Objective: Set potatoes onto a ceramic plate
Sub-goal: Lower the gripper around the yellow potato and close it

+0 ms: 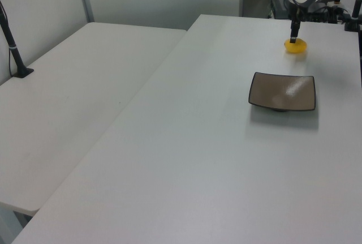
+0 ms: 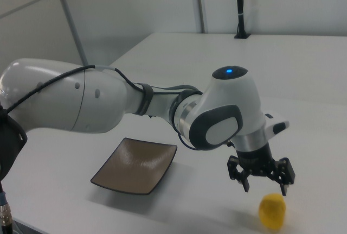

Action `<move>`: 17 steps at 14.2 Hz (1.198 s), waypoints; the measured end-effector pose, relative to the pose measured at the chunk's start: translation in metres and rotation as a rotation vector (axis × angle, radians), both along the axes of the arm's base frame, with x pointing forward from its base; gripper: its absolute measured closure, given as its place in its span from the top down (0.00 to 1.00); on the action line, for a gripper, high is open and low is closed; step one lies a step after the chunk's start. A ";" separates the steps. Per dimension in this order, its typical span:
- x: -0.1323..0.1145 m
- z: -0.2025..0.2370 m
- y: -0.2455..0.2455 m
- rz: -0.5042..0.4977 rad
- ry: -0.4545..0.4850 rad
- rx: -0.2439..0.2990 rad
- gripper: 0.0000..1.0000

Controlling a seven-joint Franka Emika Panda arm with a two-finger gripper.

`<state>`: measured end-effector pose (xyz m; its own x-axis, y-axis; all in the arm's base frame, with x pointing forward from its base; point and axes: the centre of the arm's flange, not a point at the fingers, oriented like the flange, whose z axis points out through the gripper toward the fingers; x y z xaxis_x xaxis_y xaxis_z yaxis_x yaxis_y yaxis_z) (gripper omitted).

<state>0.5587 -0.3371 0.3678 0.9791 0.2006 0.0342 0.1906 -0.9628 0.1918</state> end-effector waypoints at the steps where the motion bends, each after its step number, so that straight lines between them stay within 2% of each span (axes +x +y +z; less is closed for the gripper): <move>1: -0.002 -0.002 -0.004 0.002 0.005 -0.012 1.00; 3: -0.007 -0.006 -0.014 -0.004 0.014 -0.031 1.00; 6: -0.009 -0.016 -0.018 -0.007 0.025 -0.030 1.00; 10: -0.011 -0.043 -0.015 0.010 -0.027 -0.055 1.00; 15: -0.016 -0.059 -0.012 0.025 -0.013 -0.060 1.00; 17: -0.016 -0.059 -0.012 0.025 -0.013 -0.061 0.95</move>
